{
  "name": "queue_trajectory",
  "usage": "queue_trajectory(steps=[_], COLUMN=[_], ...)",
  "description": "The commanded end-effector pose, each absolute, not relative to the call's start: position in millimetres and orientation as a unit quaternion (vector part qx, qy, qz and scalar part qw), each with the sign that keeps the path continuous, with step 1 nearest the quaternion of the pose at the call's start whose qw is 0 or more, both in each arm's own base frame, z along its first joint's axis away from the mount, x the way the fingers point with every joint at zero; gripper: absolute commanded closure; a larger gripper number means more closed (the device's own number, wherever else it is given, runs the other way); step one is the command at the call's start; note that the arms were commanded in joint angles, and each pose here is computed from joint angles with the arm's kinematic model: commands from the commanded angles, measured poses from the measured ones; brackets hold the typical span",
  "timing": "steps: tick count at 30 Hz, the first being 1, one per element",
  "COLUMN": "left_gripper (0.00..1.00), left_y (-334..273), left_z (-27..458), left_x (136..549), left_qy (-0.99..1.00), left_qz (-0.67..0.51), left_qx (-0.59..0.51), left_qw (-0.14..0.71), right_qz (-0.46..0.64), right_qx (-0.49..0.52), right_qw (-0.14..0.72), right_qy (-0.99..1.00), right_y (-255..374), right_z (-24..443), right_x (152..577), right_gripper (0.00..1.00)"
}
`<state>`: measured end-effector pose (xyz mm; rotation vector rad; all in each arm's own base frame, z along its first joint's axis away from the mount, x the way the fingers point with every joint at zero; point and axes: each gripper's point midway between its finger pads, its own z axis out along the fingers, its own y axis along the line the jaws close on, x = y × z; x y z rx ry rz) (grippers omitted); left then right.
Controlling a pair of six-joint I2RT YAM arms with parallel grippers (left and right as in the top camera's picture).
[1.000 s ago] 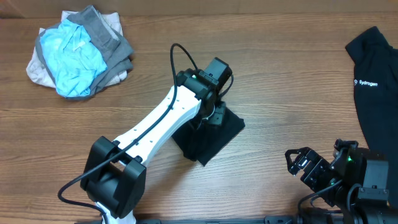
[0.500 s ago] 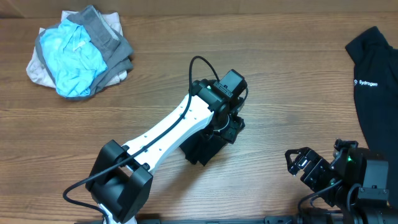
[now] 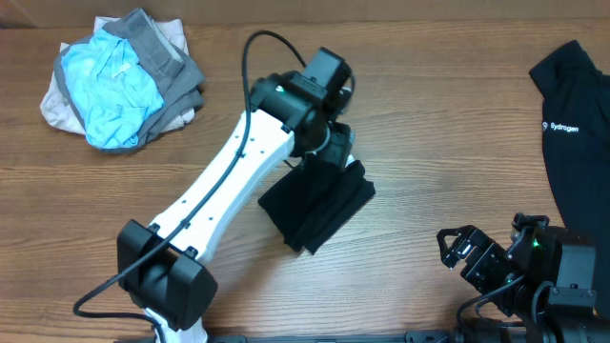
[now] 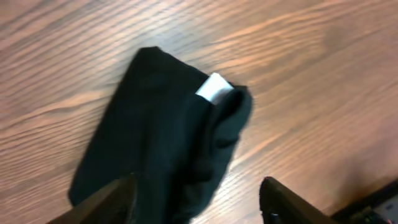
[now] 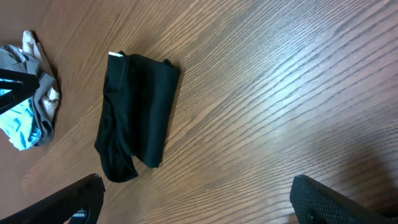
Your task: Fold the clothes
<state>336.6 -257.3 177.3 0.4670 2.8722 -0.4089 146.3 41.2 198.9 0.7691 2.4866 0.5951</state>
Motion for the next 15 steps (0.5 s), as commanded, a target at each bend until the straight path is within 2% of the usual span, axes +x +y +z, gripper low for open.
queue_trajectory(steps=[1, 4, 7, 13, 15], left_gripper=[0.31, 0.32, 0.46, 0.60, 0.62], left_y=[-253.8, -261.6, -275.2, -300.2, -308.8], left_z=[156.8, 131.7, 104.5, 70.9, 68.1], left_x=[339.7, 337.5, 328.9, 304.7, 295.9], left_qy=[0.974, 0.976, 0.974, 0.967, 0.963], left_qz=[-0.117, -0.118, -0.126, -0.146, -0.151], left_qx=[0.175, 0.178, 0.186, 0.203, 0.213], left_qw=[0.087, 0.054, 0.013, -0.051, -0.061], right_qz=[0.220, 0.220, 0.220, 0.220, 0.220], right_qx=[0.278, 0.278, 0.278, 0.278, 0.278], right_qw=[0.241, 0.241, 0.241, 0.241, 0.241], right_qy=[0.903, 0.903, 0.903, 0.903, 0.903], right_y=[41.7, 41.7, 41.7, 41.7, 41.7], right_z=[202.8, 202.7, 202.8, 202.8, 202.7], right_x=[147.2, 147.1, 147.2, 147.2, 147.1], right_gripper=[0.00, 0.00, 0.00, 0.00, 0.00])
